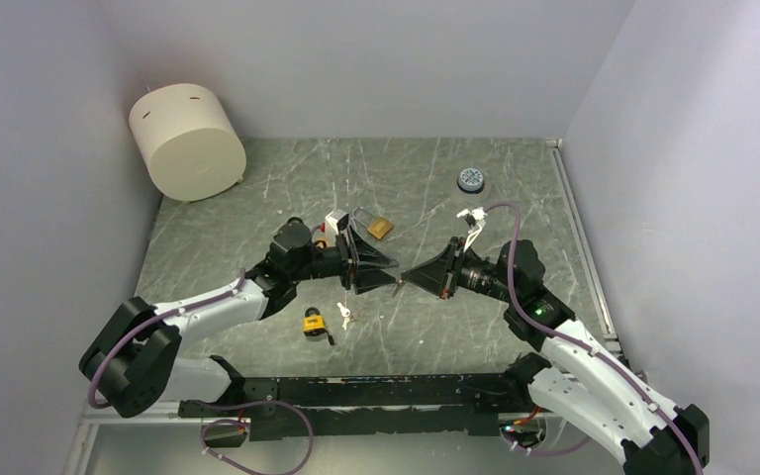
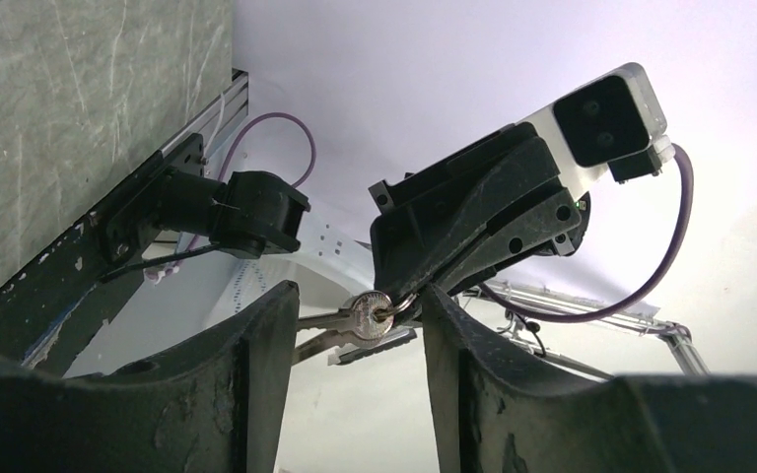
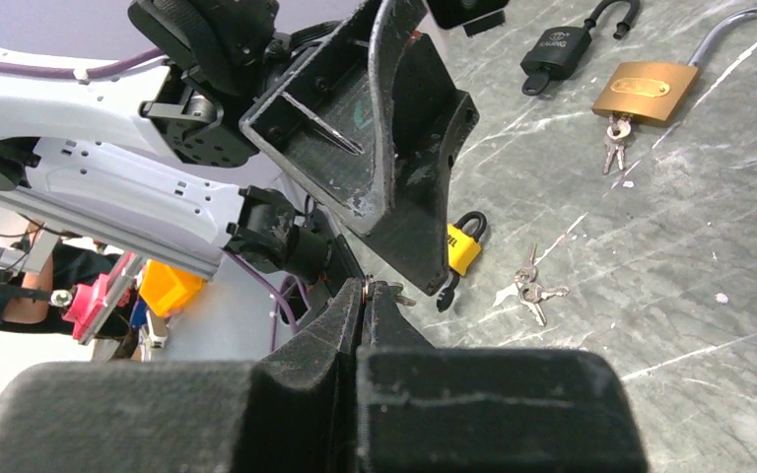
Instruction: Unlock with the key
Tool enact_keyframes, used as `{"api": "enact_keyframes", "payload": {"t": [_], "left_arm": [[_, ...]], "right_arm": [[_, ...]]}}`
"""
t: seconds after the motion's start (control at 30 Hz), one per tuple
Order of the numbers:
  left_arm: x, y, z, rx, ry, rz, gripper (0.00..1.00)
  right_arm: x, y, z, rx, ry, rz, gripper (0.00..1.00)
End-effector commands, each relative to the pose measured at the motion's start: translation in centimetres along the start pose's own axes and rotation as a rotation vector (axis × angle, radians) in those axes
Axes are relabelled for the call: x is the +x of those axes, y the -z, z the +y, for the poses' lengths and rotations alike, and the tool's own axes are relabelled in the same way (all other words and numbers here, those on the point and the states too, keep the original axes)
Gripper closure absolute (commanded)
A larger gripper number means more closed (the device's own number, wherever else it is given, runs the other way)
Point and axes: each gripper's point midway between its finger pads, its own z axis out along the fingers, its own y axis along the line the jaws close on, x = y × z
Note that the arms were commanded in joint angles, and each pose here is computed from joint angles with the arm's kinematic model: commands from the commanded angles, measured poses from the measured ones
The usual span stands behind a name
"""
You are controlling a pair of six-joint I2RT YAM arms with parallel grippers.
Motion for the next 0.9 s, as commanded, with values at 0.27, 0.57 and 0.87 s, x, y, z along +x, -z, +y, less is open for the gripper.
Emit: {"api": "enact_keyframes", "payload": {"t": [0.27,0.57,0.87], "left_arm": [[0.2,0.4,-1.0,0.004,-0.014,-0.020,0.22],[0.6,0.1,-3.1,0.071,-0.023,0.009,0.29],[0.9,0.5,-3.7,0.105,-0.023,0.013,0.36]], "right_arm": [[-2.5,-0.1,2.7,-0.100,0.069,-0.077,1.00],[-2.6,-0.5,2.6,-0.120,0.090,-0.091,1.00],[-2.0,-0.7,1.7,-0.103,0.086,-0.081,1.00]]}}
